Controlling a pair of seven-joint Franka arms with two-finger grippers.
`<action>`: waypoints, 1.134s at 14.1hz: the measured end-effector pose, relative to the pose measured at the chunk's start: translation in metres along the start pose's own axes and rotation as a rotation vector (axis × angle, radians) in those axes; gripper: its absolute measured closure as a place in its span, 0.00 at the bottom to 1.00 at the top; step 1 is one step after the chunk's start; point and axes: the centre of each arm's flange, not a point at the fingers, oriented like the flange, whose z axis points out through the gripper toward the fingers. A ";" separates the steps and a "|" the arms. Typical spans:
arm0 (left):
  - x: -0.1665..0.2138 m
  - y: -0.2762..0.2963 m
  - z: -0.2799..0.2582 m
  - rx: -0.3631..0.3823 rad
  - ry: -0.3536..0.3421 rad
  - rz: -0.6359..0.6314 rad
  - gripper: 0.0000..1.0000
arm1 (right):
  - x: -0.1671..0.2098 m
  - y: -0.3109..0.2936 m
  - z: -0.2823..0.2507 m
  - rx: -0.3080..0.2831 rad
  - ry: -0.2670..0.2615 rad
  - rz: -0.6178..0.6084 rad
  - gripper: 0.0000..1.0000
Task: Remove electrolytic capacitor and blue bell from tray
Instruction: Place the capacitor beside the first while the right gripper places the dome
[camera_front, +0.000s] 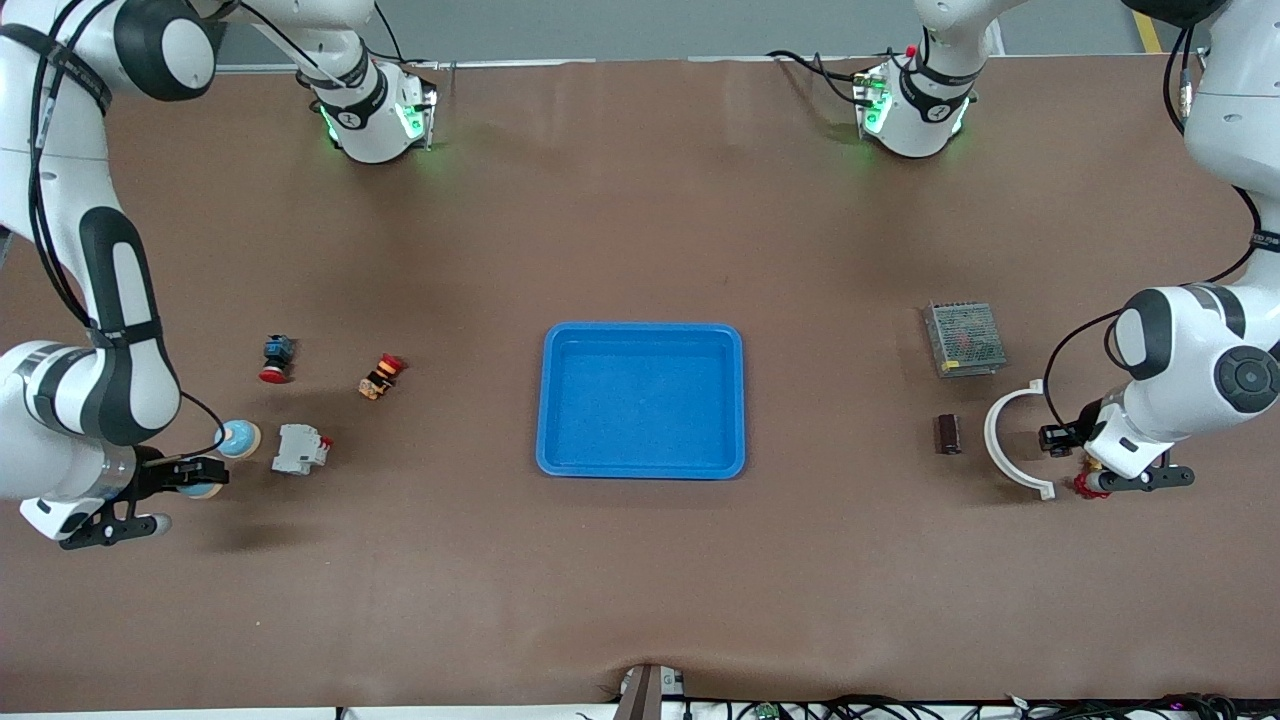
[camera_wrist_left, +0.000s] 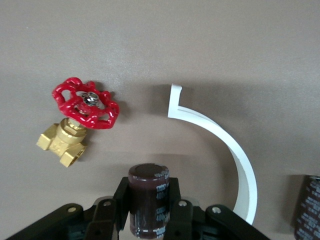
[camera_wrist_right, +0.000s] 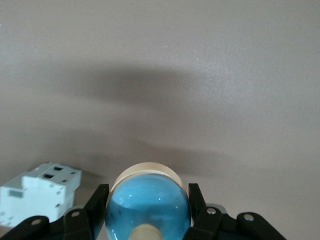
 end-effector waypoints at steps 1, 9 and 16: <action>0.000 -0.001 0.002 -0.001 -0.001 -0.003 0.66 | 0.002 0.003 0.006 0.001 0.000 -0.006 0.31; -0.003 -0.012 0.018 -0.012 -0.005 -0.022 0.66 | 0.009 0.010 0.037 -0.012 0.029 -0.021 0.31; -0.003 -0.012 0.018 -0.013 -0.002 -0.022 0.61 | 0.010 0.011 0.043 -0.012 0.030 -0.021 0.31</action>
